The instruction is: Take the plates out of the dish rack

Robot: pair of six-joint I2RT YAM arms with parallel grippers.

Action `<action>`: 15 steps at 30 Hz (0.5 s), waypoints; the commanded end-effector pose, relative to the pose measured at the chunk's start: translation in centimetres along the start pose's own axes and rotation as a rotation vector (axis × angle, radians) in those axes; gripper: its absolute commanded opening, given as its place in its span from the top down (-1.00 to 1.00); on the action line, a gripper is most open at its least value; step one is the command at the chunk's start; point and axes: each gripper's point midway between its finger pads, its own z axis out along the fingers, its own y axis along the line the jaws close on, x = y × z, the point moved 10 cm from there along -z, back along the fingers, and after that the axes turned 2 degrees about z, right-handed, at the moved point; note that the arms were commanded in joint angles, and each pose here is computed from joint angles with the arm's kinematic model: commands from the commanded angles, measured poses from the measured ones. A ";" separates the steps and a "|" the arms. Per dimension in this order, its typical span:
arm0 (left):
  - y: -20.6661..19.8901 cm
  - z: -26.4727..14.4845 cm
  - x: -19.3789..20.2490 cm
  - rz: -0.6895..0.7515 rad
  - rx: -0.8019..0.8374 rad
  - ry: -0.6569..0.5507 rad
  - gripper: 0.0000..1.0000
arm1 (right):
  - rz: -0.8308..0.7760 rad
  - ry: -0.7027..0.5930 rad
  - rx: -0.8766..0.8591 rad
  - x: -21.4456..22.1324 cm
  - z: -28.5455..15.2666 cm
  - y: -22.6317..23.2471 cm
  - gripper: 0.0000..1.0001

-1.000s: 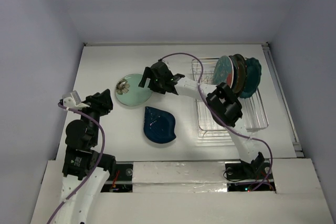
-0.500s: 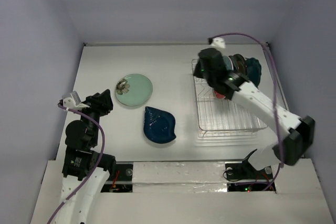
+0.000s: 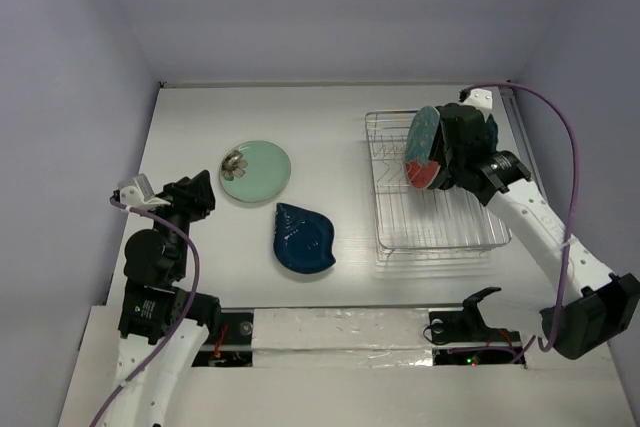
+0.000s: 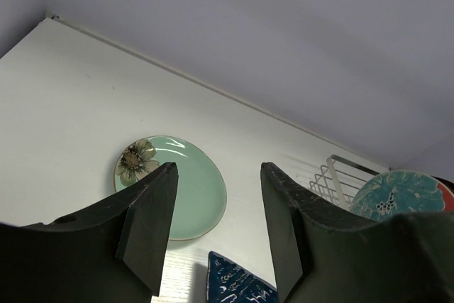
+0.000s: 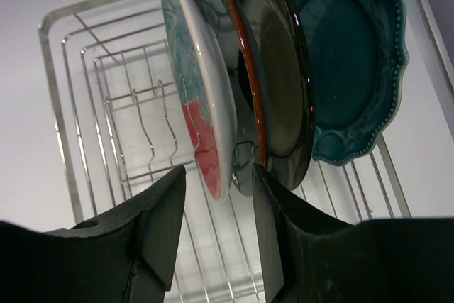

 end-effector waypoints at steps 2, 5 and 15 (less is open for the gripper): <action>-0.3 -0.1 -0.4 -0.013 0.029 -0.037 0.05 | -0.056 0.051 -0.006 0.5 1.8 -0.3 0.03; -0.3 0.0 -0.4 -0.012 0.028 -0.036 0.05 | -0.064 0.056 -0.022 0.2 2.8 -0.2 0.03; -0.3 -0.1 -0.4 -0.010 0.029 -0.038 0.05 | -0.126 0.092 0.032 -0.4 7.1 1.2 0.20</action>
